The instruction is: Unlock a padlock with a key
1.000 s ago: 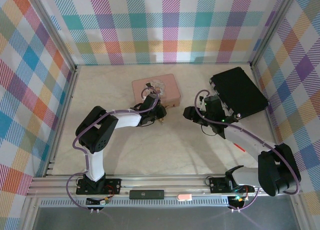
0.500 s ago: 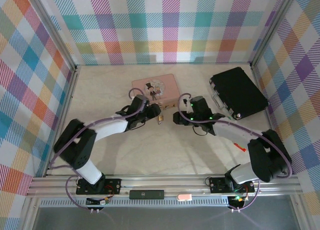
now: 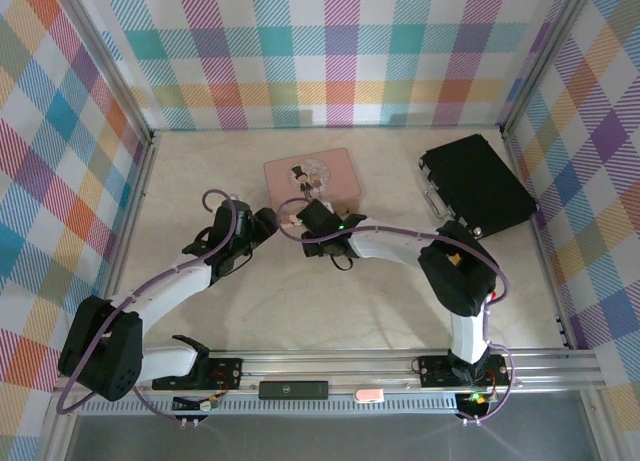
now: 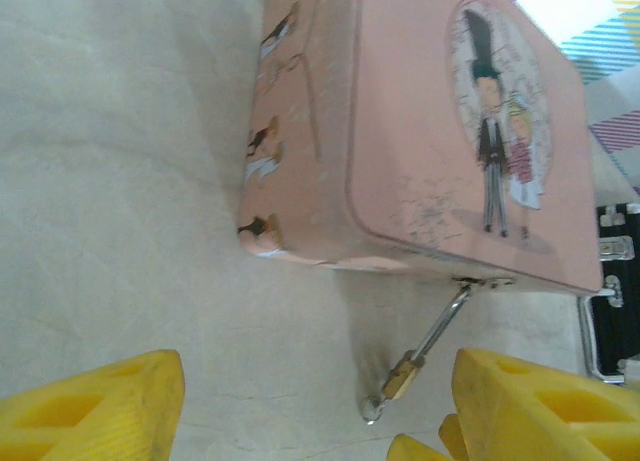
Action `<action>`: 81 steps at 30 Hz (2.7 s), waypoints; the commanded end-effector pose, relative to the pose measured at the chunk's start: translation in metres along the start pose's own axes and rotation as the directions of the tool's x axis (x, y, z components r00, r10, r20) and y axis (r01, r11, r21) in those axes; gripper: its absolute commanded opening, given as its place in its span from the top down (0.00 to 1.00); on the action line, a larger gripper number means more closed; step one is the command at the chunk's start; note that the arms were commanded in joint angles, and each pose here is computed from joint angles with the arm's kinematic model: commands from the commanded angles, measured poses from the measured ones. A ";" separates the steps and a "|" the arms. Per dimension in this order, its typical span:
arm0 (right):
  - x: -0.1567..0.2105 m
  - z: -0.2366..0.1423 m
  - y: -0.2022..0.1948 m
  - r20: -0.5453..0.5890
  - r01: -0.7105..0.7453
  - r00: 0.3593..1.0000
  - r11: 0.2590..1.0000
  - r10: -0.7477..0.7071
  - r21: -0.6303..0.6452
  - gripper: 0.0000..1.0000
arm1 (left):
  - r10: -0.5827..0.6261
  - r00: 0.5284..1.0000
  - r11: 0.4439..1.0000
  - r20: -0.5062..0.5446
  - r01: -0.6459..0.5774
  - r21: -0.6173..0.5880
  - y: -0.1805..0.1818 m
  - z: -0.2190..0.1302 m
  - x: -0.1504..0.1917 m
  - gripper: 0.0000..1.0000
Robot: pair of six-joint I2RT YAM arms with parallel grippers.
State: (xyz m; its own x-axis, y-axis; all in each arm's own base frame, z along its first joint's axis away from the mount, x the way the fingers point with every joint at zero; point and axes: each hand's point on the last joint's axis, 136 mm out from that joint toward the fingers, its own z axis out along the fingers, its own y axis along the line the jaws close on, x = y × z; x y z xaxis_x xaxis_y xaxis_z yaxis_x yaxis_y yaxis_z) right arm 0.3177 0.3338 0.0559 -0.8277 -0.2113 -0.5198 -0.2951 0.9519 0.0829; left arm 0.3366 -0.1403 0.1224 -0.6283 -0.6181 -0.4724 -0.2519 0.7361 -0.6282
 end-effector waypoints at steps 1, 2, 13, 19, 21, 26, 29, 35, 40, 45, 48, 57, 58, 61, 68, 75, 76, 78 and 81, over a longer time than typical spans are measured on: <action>-0.008 0.002 -0.021 0.024 -0.032 0.999 0.988 0.029 0.149 0.49 | -0.059 0.998 0.998 0.020 0.059 0.023 0.004 0.000 -0.001 0.29; -0.009 0.005 -0.021 0.026 -0.029 0.999 0.988 0.025 0.155 0.50 | -0.062 0.998 0.998 0.018 0.062 0.027 0.003 0.000 0.000 0.29; -0.008 0.023 -0.019 0.041 -0.068 0.997 0.981 0.062 0.179 0.65 | -0.031 0.999 0.999 0.008 0.031 -0.028 0.028 -0.011 0.009 0.29; -0.015 0.016 -0.008 0.054 -0.056 0.997 0.988 0.049 0.144 0.57 | -0.041 0.999 0.999 0.015 0.041 -0.029 0.030 -0.011 0.008 0.29; -0.014 0.018 -0.011 0.053 -0.053 0.998 0.986 0.045 0.160 0.52 | -0.046 0.999 0.999 0.016 0.046 -0.021 0.029 -0.010 0.008 0.29; -0.013 0.024 -0.012 0.040 -0.048 0.998 0.982 0.041 0.181 0.53 | -0.051 0.999 0.999 0.006 0.051 -0.014 0.026 -0.008 0.008 0.29; -0.015 0.025 -0.008 0.047 -0.061 0.997 0.984 0.053 0.169 0.58 | -0.053 0.999 0.998 0.009 0.053 -0.014 0.027 -0.010 0.008 0.29; -0.013 0.030 -0.007 0.046 -0.055 0.998 0.982 0.047 0.178 0.61 | -0.062 0.998 0.998 0.018 0.063 -0.026 0.034 -0.011 0.010 0.29; -0.004 0.043 -0.004 0.012 -0.069 0.998 0.983 0.068 0.173 0.62 | -0.065 0.998 0.998 0.008 0.065 -0.024 0.034 -0.008 0.012 0.29; -0.002 0.043 -0.006 0.003 -0.068 0.998 0.982 0.068 0.174 0.61 | -0.062 0.998 0.998 0.013 0.062 -0.022 0.032 -0.009 0.010 0.29; -0.006 0.035 -0.012 0.021 -0.093 0.996 0.983 0.091 0.157 0.69 | -0.063 0.998 0.998 0.027 0.064 -0.026 0.035 -0.012 0.008 0.29; 0.000 0.027 0.003 -0.063 -0.183 0.983 0.953 0.173 -0.240 0.85 | -0.062 0.997 0.998 0.047 0.063 -0.025 0.040 -0.020 0.008 0.28; 0.002 0.027 0.001 -0.076 -0.190 0.981 0.946 0.176 -0.263 0.86 | -0.061 0.997 0.998 0.050 0.062 -0.022 0.039 -0.021 0.007 0.28; 0.004 0.022 -0.001 -0.107 -0.213 0.977 0.912 0.187 -0.352 0.88 | -0.060 0.996 0.998 0.060 0.061 -0.021 0.041 -0.025 0.006 0.28; -0.005 0.007 0.004 -0.126 -0.234 0.972 0.748 0.199 -0.621 0.94 | -0.047 0.996 0.999 0.071 0.049 -0.020 0.042 -0.029 0.005 0.28; -0.028 -0.003 -0.007 -0.068 -0.270 0.941 0.611 0.332 -0.744 1.00 | -0.041 0.993 0.999 0.109 0.041 0.003 0.040 -0.041 -0.001 0.31; -0.035 -0.004 -0.008 -0.045 -0.261 0.934 0.590 0.355 -0.764 1.00 | -0.040 0.991 0.999 0.125 0.040 0.006 0.040 -0.045 -0.003 0.31; -0.039 -0.001 -0.011 -0.054 -0.286 0.916 0.555 0.397 -0.781 1.00 | -0.038 0.988 0.999 0.153 0.037 0.006 0.041 -0.053 -0.008 0.31; -0.048 0.003 -0.016 -0.089 -0.328 0.887 0.483 0.453 -0.812 1.00 | -0.024 0.982 1.000 0.187 0.022 0.012 0.042 -0.065 -0.012 0.31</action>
State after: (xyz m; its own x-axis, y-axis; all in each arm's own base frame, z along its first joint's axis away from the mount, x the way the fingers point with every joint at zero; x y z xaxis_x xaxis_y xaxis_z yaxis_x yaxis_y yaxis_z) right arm 0.3485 0.3236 0.0490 -0.9281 0.1601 -0.3362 -0.2221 0.4866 0.8449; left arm 0.2922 -0.0981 0.1428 -0.4999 -0.6894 -0.5242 -0.2409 0.6921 -0.6804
